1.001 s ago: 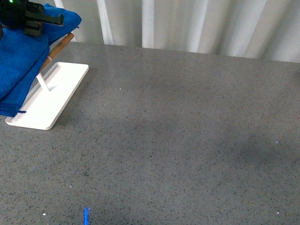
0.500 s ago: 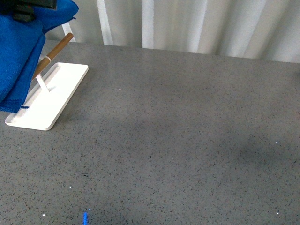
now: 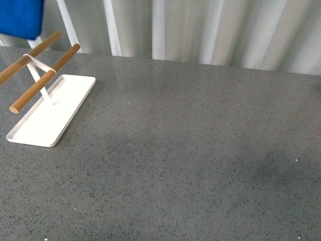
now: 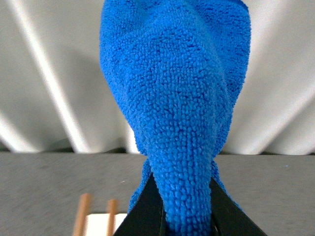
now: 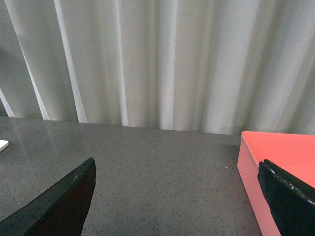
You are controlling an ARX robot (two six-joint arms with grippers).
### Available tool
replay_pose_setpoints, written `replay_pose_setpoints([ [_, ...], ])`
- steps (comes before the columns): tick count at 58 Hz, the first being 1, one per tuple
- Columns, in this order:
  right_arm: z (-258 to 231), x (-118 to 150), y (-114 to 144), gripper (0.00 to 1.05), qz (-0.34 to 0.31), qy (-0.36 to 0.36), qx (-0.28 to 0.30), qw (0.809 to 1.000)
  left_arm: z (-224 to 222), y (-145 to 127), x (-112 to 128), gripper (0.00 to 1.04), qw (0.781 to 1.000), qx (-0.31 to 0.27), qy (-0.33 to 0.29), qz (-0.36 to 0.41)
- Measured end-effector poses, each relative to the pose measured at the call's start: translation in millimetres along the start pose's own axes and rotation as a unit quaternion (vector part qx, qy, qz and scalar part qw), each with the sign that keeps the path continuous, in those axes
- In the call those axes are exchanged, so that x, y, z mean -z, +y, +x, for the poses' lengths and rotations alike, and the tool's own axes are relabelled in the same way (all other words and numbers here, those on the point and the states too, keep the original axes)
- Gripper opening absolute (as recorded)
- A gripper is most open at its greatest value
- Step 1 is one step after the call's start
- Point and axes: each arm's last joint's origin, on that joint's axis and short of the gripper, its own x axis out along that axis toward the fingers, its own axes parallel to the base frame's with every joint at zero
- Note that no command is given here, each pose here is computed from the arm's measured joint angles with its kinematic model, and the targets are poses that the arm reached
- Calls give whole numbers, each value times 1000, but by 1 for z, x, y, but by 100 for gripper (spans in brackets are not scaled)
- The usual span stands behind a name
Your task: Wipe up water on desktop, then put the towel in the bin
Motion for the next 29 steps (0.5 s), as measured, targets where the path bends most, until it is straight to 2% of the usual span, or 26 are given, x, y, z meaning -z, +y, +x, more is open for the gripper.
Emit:
replay_pose_setpoints([
  [6,0,0,0,98,0,0,0,1000,-15,-49,-8,7,995,93,-23,-18],
  [9,0,0,0,98,0,0,0,1000,-22,-78,-5,7,988,150,-18,-28],
  [12,0,0,0,98,0,0,0,1000,-26,-96,0,7,983,180,-10,-30],
  [20,0,0,0,98,0,0,0,1000,-33,-149,28,7,964,263,27,-32],
  [29,0,0,0,98,0,0,0,1000,-31,-184,62,7,948,313,51,-25],
])
